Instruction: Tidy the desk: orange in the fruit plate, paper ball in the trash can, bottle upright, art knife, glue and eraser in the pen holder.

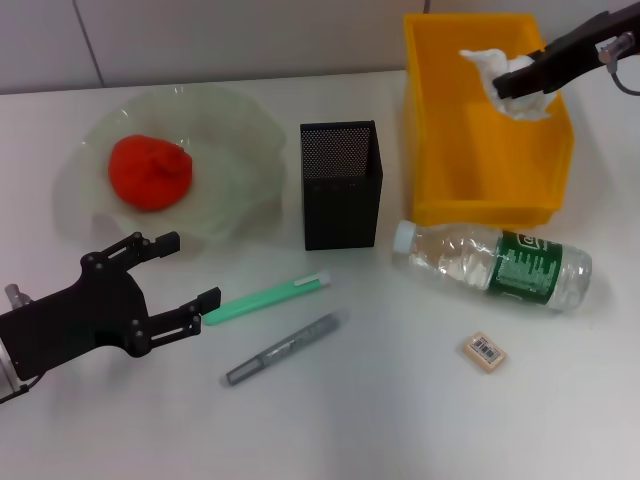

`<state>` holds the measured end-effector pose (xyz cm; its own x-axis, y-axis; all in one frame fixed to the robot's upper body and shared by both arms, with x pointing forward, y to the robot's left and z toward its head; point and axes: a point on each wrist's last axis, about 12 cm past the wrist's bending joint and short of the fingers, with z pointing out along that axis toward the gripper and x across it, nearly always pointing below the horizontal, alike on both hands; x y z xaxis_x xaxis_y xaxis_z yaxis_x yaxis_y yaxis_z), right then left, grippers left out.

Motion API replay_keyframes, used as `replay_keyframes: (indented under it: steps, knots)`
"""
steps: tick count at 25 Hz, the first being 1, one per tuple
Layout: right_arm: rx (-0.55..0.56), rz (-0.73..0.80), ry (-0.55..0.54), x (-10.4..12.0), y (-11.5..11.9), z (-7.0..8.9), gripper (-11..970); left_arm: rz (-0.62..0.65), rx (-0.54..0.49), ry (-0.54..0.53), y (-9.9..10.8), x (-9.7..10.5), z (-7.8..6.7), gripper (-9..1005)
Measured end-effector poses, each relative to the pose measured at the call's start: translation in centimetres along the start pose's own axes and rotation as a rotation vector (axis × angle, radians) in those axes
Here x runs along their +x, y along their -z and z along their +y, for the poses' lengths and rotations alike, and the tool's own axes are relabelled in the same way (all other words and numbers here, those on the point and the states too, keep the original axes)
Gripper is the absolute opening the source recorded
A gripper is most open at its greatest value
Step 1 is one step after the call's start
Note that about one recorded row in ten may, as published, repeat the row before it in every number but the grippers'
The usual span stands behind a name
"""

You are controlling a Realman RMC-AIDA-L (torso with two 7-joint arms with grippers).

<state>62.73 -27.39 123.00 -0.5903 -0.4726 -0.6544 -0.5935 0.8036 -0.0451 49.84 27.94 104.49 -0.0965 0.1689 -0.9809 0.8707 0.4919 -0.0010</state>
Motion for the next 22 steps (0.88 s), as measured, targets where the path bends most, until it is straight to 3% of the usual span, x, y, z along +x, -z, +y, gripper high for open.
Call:
replay_keyframes:
  steps: [7,13,18,22]
  knots:
    - [0.055,-0.024,0.027,0.1,-2.6,0.1,454,0.000,0.002,0.000,-0.1,0.0,0.0,839]
    - [0.040,-0.014,0.062,-0.5,-3.2,1.0,567,0.001,0.005,-0.001,-0.1,0.0,-0.1,838]
    - [0.020,0.003,0.067,-0.5,-3.0,1.3,697,0.003,0.013,-0.002,-0.2,0.0,-0.1,838]
    - [-0.041,0.050,0.089,-0.4,-1.0,2.5,789,0.003,0.014,-0.002,-0.2,0.0,-0.2,838]
